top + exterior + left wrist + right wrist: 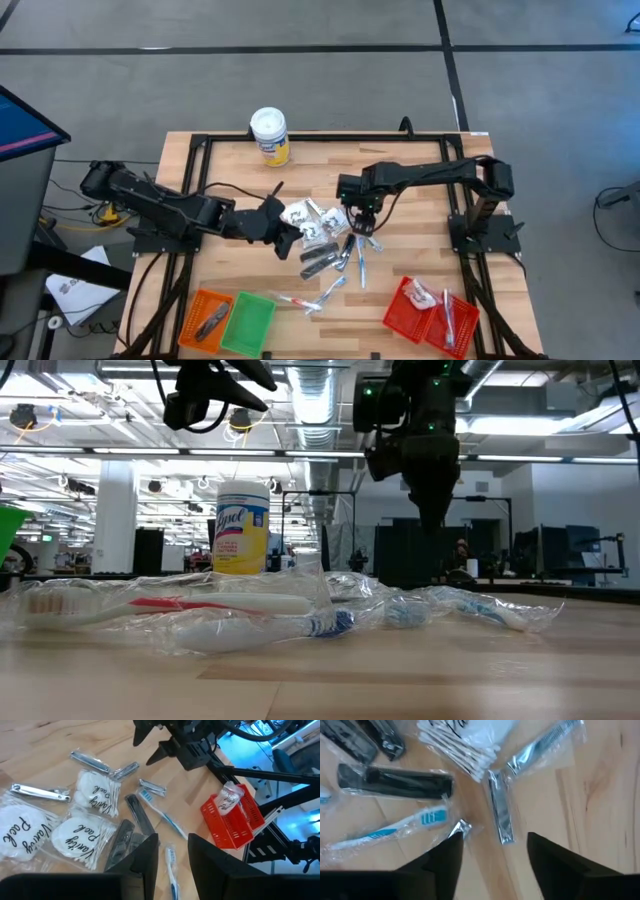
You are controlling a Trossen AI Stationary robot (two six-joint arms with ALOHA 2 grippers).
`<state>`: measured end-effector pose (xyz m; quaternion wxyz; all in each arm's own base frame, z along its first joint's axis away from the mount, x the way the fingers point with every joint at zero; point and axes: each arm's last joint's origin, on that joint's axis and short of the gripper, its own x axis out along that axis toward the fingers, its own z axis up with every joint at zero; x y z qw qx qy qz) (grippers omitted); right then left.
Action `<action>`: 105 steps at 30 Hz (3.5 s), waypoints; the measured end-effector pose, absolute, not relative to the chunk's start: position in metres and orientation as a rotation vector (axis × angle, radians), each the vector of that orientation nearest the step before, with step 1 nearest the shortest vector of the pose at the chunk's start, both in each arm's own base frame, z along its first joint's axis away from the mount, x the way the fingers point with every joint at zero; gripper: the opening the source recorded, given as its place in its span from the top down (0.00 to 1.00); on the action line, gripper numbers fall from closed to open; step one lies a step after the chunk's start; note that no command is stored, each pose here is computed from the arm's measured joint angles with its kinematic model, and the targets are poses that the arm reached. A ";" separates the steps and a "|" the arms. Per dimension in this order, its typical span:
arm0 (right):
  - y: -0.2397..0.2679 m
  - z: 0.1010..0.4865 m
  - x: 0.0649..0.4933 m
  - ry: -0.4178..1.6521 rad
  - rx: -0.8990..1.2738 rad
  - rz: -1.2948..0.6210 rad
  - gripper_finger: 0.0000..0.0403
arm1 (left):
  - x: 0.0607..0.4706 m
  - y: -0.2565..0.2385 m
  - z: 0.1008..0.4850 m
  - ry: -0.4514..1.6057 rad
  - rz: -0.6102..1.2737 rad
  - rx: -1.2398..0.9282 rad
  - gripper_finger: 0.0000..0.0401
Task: Pick & Place Travel size toiletries
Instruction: Put the nail cutter into the green basket
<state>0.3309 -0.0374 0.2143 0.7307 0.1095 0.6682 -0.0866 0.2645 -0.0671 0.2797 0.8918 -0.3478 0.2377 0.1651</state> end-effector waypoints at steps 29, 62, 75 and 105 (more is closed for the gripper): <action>-0.043 0.176 0.327 1.388 0.199 -0.199 0.48 | 0.266 -0.065 0.281 0.473 0.340 -0.724 0.75; -0.039 0.134 0.302 1.417 0.289 -0.243 0.44 | 0.266 -0.066 0.282 0.469 0.332 -0.728 0.75; -0.033 0.132 0.301 1.420 0.333 -0.313 0.76 | 0.267 -0.066 0.283 0.455 0.326 -0.734 0.75; 0.009 0.309 0.282 0.433 0.890 -0.041 0.86 | 0.278 -0.067 0.307 0.222 0.219 -0.566 0.75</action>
